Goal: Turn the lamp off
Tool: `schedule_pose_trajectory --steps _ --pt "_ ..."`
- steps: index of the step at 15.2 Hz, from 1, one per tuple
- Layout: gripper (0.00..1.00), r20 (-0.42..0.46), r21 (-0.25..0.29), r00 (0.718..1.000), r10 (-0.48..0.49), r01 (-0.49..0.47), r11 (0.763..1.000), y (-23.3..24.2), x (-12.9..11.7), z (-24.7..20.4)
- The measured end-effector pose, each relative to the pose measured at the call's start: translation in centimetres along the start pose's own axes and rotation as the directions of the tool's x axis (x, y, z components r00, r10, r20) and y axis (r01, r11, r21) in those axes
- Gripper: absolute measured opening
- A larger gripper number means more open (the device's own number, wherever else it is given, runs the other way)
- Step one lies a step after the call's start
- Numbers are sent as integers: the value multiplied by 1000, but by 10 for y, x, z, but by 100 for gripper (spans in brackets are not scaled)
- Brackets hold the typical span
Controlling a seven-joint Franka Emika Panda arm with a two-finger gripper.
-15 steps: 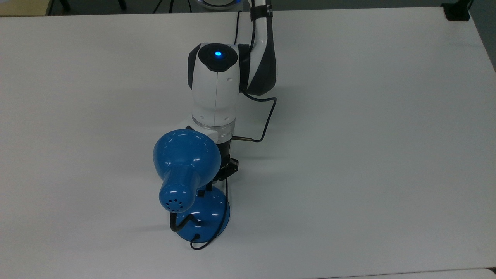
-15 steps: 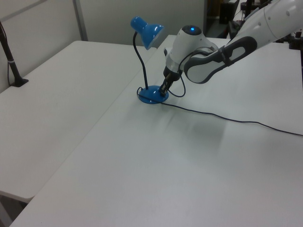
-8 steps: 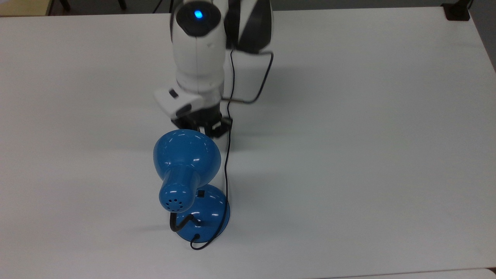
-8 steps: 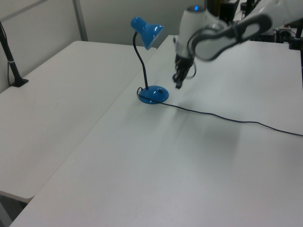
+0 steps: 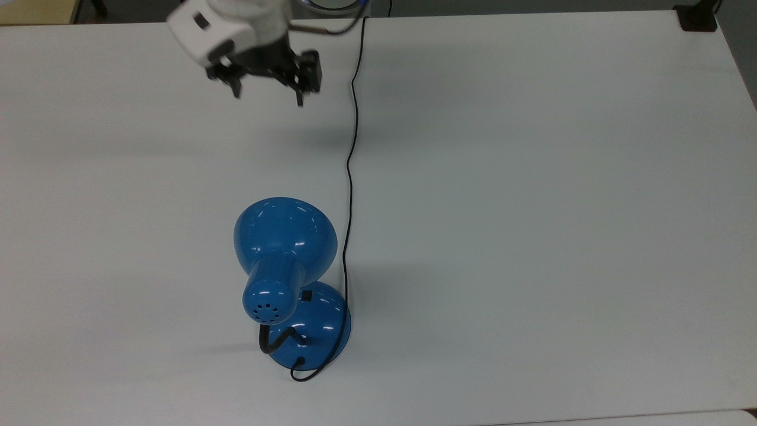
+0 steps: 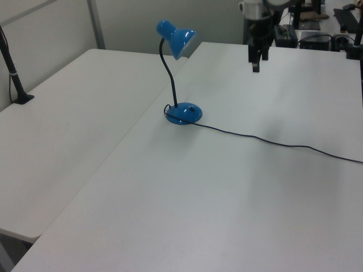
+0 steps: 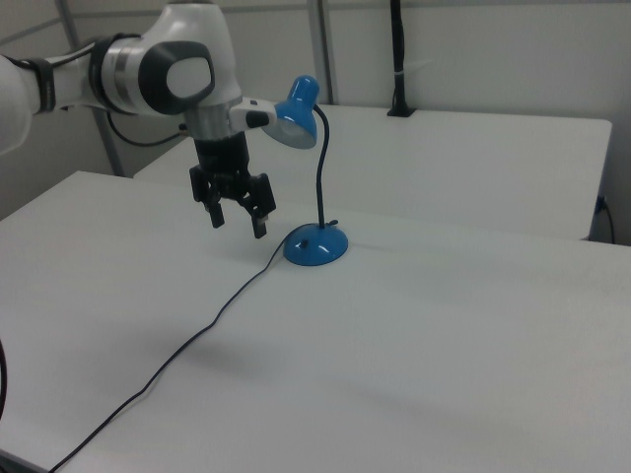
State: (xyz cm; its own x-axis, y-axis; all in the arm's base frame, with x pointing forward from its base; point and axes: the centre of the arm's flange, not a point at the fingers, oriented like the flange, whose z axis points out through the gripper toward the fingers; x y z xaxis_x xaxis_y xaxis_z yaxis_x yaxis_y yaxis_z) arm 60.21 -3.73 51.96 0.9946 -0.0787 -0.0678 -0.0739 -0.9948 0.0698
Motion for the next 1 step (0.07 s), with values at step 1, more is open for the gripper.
schedule_pose_trajectory --steps 1 --pt "100 -3 6 1000 8 -8 1000 10 -6 -9"
